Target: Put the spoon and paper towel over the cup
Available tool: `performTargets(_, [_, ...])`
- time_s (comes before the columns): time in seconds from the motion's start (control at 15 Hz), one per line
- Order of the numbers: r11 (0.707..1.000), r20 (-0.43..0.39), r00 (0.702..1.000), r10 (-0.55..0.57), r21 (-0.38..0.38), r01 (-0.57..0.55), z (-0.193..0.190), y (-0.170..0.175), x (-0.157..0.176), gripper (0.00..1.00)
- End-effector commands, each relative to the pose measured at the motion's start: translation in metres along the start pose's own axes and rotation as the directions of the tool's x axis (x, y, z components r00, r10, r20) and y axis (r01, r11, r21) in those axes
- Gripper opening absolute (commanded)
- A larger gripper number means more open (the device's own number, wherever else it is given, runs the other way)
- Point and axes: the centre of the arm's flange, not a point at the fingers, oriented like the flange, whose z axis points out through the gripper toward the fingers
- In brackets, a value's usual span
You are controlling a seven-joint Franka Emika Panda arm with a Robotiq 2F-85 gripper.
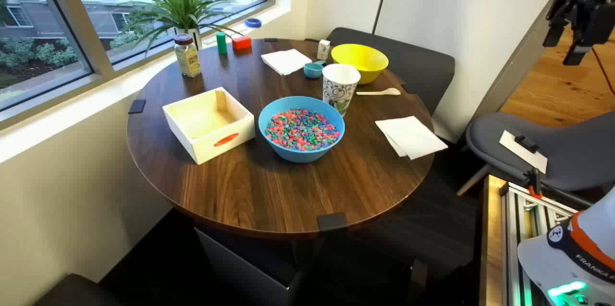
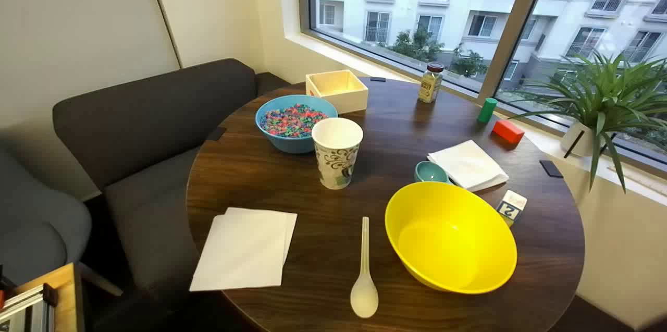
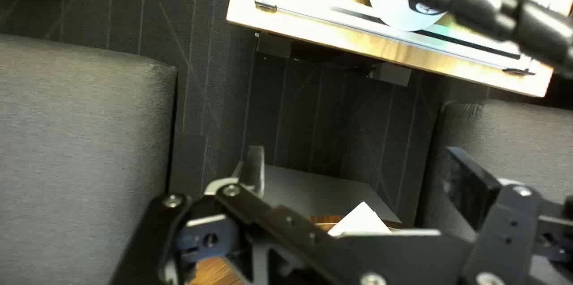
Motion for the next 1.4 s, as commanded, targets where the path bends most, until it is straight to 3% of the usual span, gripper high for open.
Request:
performTargets(0.0, [1.000, 0.000, 1.000, 0.000, 0.000, 0.000, 0.000, 0.000, 0.000, 1.00])
performTargets(0.33, [1.000, 0.000, 1.000, 0.000, 0.000, 0.000, 0.000, 0.000, 0.000, 1.00])
performTargets(0.4, [1.000, -0.025, 1.000, -0.005, 0.030, 0.005, 0.011, -0.003, 0.009, 1.00])
performTargets(0.67, [1.000, -0.127, 0.992, 0.015, 0.008, -0.014, 0.043, -0.007, 0.030, 1.00])
performTargets(1.07, [0.991, -0.319, 0.944, 0.080, 0.129, -0.041, 0.095, -0.026, 0.050, 1.00])
performTargets(1.33, [0.978, -0.399, 0.909, 0.118, 0.208, -0.035, 0.126, -0.035, 0.056, 1.00])
